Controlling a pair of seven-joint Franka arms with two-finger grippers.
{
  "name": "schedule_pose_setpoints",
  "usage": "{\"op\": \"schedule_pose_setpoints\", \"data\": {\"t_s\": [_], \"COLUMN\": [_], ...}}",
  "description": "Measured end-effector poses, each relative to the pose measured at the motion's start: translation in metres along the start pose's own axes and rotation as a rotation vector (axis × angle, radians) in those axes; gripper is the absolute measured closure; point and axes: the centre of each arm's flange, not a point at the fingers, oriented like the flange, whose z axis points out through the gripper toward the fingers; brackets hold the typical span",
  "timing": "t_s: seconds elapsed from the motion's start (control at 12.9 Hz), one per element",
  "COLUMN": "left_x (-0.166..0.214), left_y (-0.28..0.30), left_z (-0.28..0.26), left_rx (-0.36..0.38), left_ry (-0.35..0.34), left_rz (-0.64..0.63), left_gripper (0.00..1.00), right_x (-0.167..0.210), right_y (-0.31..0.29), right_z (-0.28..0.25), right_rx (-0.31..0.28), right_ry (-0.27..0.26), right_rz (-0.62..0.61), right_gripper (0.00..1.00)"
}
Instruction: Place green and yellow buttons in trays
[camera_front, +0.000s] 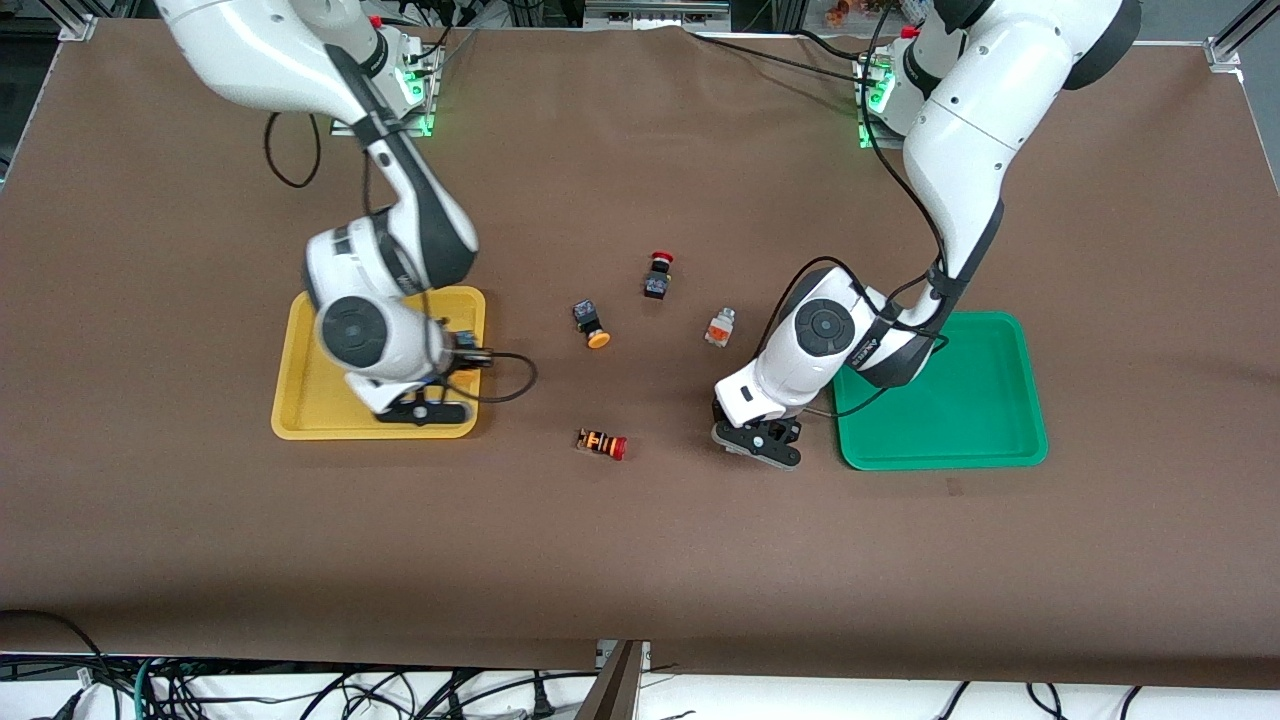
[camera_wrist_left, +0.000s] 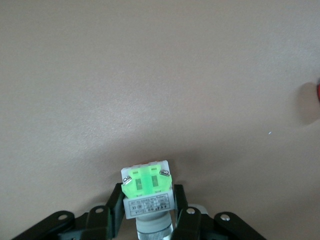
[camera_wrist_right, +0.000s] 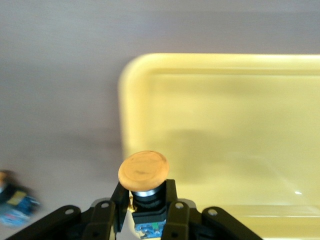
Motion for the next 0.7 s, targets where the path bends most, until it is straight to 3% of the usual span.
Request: {"op": "schedule_pose_setpoints", "data": {"t_s": [0.16,0.39,0.54,0.7], "left_x": [0.005,-0.002,-0.017,-0.038], "left_y": [-0.004,-0.04,-0.094,-0.157], "left_z": [-0.028,-0.104,-0.112,-0.082], "left_rx": [0.05,0.167,0.175,0.136], "left_ry": [-0.088,-0.291,-0.409,-0.459], "left_rz": [-0.001,-0.013,0.038,0.052], "left_gripper": [0.57,0.57,0.57,0.57], "right_x": [0.009,0.009,0.007,0.006], "right_y": [0.067,0.134,0.155,0.162], "right_z": [0.005,0.037,0.068,0.092], "right_rx": [-0.033,-0.043,-0.049,-0.055], "right_ry": [-0.04,-0.105,-0.127,-0.119], "right_rz": [-0.07,-0.057,-0.027,-0.017], "right_gripper": [0.66,0.66,0.66,0.66]}}
